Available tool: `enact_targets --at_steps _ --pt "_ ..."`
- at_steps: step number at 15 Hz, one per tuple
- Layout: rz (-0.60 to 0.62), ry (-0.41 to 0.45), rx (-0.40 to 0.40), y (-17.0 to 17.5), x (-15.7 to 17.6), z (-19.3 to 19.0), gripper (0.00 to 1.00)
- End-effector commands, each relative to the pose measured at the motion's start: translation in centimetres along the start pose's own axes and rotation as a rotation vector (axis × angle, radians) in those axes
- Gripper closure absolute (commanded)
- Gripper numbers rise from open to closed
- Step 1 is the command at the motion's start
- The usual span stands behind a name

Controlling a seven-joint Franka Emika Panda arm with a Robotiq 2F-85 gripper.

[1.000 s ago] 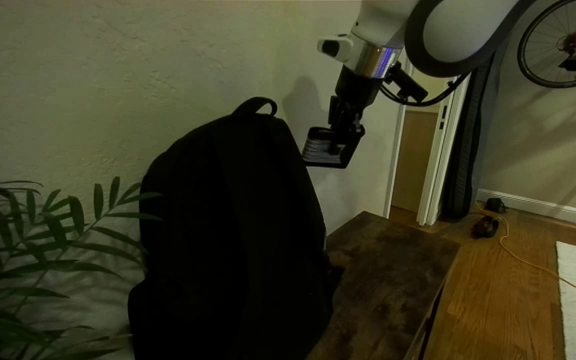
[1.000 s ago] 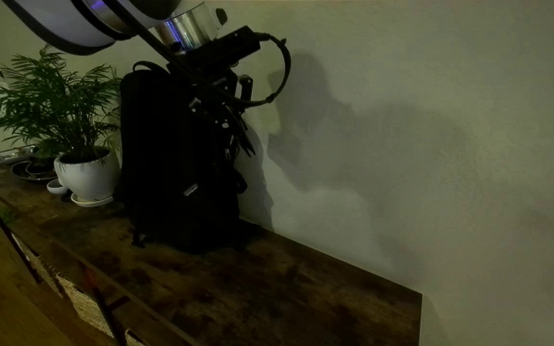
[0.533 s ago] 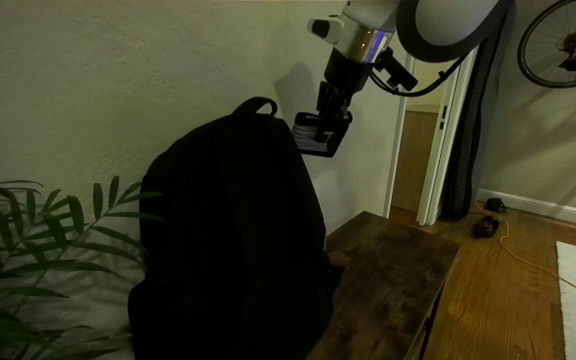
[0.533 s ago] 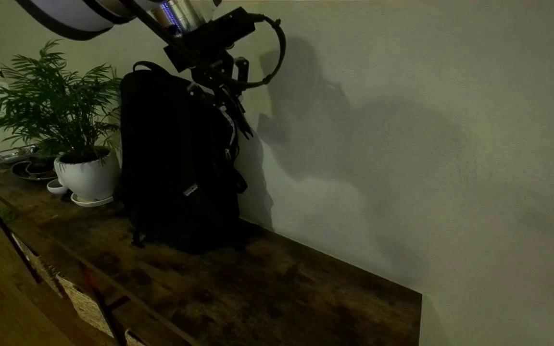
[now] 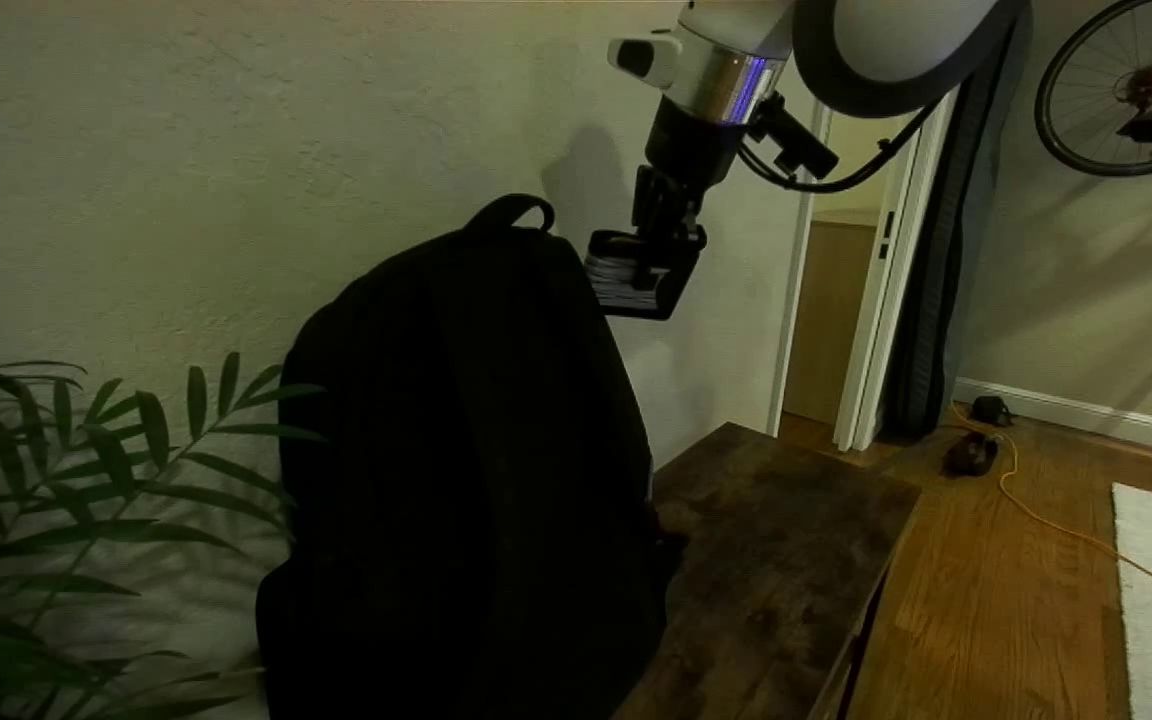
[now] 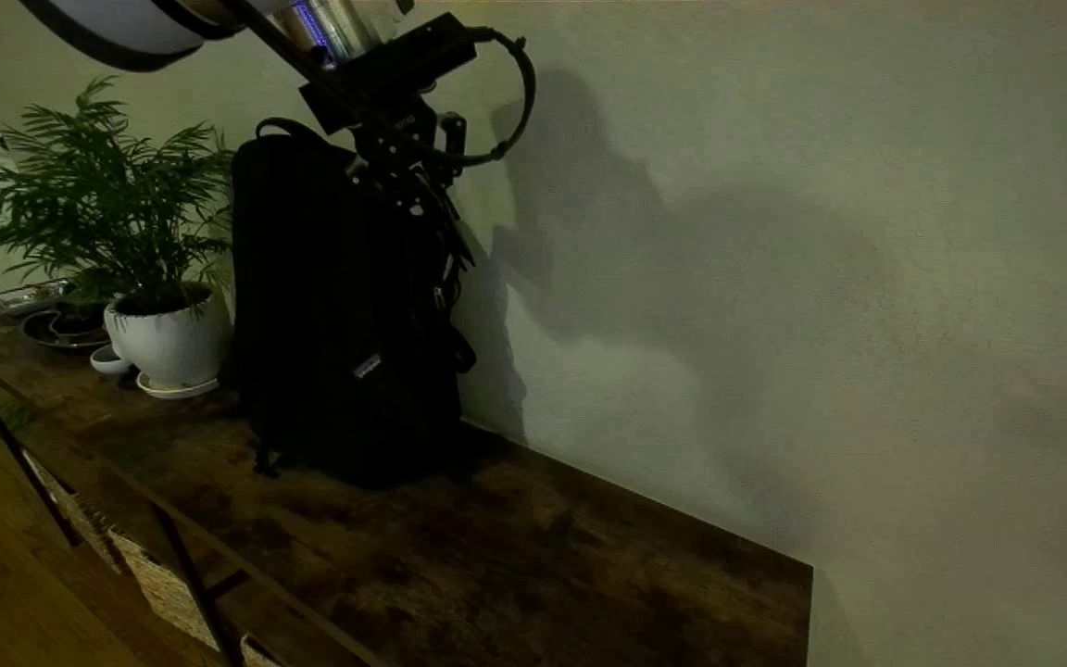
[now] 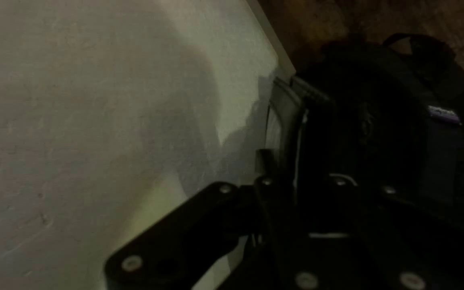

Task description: Put the black wallet in the black bag

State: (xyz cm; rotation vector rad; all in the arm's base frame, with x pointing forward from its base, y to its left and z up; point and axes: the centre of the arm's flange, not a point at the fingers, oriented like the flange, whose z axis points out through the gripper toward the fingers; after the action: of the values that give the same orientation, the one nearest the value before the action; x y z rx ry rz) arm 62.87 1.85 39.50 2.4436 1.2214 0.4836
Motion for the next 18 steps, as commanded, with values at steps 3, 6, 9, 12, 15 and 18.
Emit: enact_targets --at_steps 3,6,9,12,15,18 --pt "0.004 -0.037 0.023 -1.3 -0.6 -2.7 0.95" --pt "0.007 -0.049 0.043 -1.3 -0.4 -2.6 0.95" --pt "0.014 -0.06 0.068 -1.6 -0.2 -2.3 0.95" --pt "0.015 -0.042 0.091 -2.0 0.1 -1.7 0.95" --pt "0.01 -0.003 0.096 -2.3 0.4 -1.4 0.95" --pt "-0.014 0.017 0.095 -2.5 0.9 -0.7 0.95"
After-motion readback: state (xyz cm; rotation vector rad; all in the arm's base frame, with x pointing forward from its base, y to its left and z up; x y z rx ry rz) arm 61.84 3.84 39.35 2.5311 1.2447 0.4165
